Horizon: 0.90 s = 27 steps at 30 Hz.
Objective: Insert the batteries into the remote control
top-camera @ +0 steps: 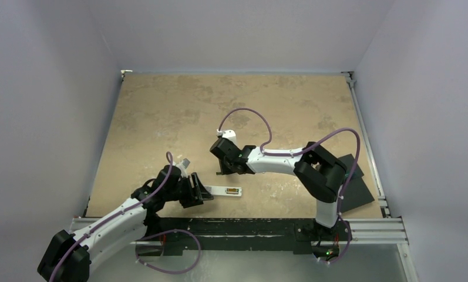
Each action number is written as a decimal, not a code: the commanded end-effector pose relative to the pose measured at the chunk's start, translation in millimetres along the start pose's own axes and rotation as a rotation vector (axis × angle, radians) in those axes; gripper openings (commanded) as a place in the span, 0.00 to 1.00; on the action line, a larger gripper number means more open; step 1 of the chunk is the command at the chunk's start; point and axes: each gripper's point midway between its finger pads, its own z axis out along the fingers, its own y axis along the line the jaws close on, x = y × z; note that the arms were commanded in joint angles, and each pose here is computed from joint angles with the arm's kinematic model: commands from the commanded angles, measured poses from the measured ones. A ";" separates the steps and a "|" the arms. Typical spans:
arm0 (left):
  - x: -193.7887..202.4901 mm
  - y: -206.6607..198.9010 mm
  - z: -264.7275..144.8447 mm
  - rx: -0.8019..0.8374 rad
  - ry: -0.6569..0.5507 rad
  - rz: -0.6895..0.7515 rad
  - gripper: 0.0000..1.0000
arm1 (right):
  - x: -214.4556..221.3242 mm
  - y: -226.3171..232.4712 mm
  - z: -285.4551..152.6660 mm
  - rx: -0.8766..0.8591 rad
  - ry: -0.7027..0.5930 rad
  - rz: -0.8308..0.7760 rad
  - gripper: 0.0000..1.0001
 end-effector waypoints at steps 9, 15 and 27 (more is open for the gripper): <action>-6.2 -10.8 -2.7 0.024 -0.019 0.036 0.56 | -34.2 2.5 -36.2 -0.050 -0.099 -0.037 0.39; -6.6 -11.8 -2.7 0.027 -0.020 0.038 0.56 | -32.3 11.3 -42.1 -0.119 -0.075 -0.154 0.42; -5.7 -11.5 -2.9 0.026 -0.014 0.041 0.56 | -11.8 30.4 -41.7 -0.280 0.011 -0.374 0.51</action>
